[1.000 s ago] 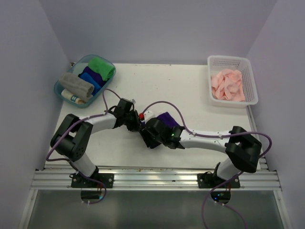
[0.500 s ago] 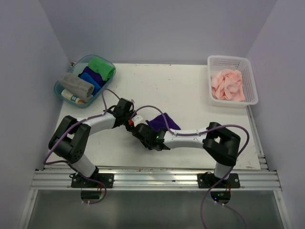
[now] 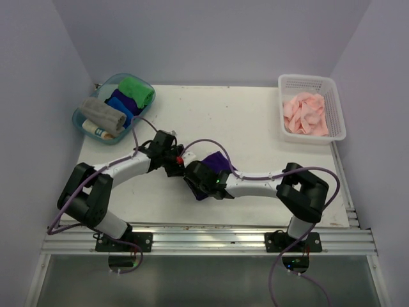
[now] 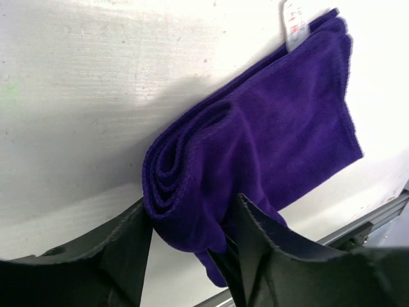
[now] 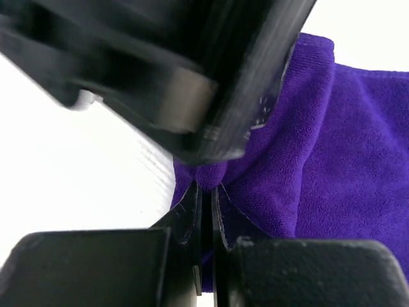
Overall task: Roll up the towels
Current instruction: Roll the towel
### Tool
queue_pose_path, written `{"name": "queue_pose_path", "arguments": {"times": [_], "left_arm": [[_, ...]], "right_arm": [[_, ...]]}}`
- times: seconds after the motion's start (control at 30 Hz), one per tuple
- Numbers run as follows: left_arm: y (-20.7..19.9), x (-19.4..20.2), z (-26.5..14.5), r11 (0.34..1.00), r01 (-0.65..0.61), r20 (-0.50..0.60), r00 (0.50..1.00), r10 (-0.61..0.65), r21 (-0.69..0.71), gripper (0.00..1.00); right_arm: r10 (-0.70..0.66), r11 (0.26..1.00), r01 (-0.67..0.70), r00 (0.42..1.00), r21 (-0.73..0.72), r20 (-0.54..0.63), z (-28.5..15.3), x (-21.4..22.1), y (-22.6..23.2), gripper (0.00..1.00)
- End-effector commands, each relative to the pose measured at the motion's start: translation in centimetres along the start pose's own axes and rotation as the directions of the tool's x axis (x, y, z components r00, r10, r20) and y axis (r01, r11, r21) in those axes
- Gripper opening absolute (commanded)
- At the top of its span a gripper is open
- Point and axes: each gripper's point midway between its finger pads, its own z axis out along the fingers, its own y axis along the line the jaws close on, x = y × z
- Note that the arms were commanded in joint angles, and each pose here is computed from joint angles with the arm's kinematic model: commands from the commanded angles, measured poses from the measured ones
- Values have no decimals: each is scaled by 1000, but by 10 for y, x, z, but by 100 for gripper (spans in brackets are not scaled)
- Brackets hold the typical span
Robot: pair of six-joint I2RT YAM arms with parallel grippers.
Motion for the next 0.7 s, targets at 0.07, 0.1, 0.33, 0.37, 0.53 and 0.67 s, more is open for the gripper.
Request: {"name": "queue_pose_path", "arguments": {"times": [0.07,0.1,0.33,0.37,0.53,0.67], "left_arm": [[-12,-26,-29,999,-25,96,995,22,31,64],[-12,-30,-31,999,-20,106,994,17,29,64],[-13,-38,-47,1000,-9,145,989,5,30,60],[-12,-38,-48,1000,-7,147,989,3,31,58],[-18,-40,-54,998,-14,169,986,2,65,50],[-28,-37,-57,991,-45,169,985,24,123,45]], "right_arm": [[123,971,-109,991,-215,50,-23,-23,22,0],[137,961,-124,990,-248,38,-24,-22,24,0],[325,870,-301,946,-391,-3,-35,-31,15,0],[346,860,-319,938,-398,-2,-36,-34,11,0],[441,781,-406,896,-475,-42,-41,-36,8,0],[532,691,-492,842,-530,-88,-41,-36,0,0]]}}
